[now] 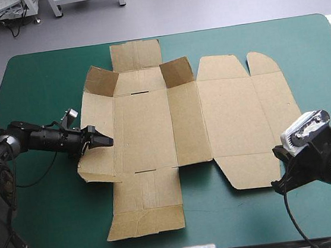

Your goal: Fold the box

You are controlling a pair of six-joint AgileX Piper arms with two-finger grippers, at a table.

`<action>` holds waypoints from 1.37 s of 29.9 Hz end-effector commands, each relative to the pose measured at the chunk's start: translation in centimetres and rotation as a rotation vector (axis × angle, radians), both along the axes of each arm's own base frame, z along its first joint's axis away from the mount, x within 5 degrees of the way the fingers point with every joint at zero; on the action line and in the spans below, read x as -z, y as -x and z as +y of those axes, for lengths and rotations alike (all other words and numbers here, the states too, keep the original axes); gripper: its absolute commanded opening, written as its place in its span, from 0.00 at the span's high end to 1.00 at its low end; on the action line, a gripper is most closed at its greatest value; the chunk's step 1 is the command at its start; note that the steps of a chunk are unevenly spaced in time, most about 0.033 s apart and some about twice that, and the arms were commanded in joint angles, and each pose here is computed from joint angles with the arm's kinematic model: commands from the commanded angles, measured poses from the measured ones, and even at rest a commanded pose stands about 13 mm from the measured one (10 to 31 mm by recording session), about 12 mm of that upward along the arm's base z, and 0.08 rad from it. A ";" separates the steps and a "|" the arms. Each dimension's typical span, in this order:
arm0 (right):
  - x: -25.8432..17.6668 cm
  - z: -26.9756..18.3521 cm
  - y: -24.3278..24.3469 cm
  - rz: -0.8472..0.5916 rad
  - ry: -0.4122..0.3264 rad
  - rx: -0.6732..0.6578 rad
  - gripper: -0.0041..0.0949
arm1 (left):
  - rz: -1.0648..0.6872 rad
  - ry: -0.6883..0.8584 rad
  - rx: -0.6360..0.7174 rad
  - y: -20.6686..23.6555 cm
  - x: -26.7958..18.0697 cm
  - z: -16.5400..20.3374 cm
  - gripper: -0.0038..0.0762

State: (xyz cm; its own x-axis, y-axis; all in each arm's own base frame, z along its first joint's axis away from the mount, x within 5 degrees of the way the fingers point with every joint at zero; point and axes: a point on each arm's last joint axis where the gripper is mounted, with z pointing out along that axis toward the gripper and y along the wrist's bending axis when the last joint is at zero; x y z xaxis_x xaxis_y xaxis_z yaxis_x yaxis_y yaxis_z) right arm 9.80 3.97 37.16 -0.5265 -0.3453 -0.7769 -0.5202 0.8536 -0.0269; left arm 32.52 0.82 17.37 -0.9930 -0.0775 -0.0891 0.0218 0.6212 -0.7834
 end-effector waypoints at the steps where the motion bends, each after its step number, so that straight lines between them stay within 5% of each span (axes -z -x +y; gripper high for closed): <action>1: -1.0 0.1 -0.2 -0.054 -0.037 0.015 0.98 | 0.000 -0.002 0.034 0.0 -0.1 -0.9 0.63; 6: -1.0 0.1 -0.2 -0.050 -0.040 0.017 0.98 | -0.033 -0.026 0.057 -0.2 0.3 -1.3 0.96; 12: -1.0 0.1 -0.2 -0.052 -0.038 0.018 0.98 | -0.172 0.104 0.172 0.1 -1.8 -2.7 0.97; 21: -0.9 0.0 -0.2 -0.048 -0.024 0.018 0.98 | -0.503 -0.063 0.320 0.6 -10.7 -4.0 0.96; 29: -1.1 0.0 -0.4 -0.078 -0.031 0.027 0.98 | -0.797 -0.144 0.321 1.0 -22.2 -6.6 0.96; 41: -2.1 0.0 -1.0 -0.183 -0.103 0.066 0.98 | -1.087 -0.863 0.726 4.8 -27.5 -12.8 0.97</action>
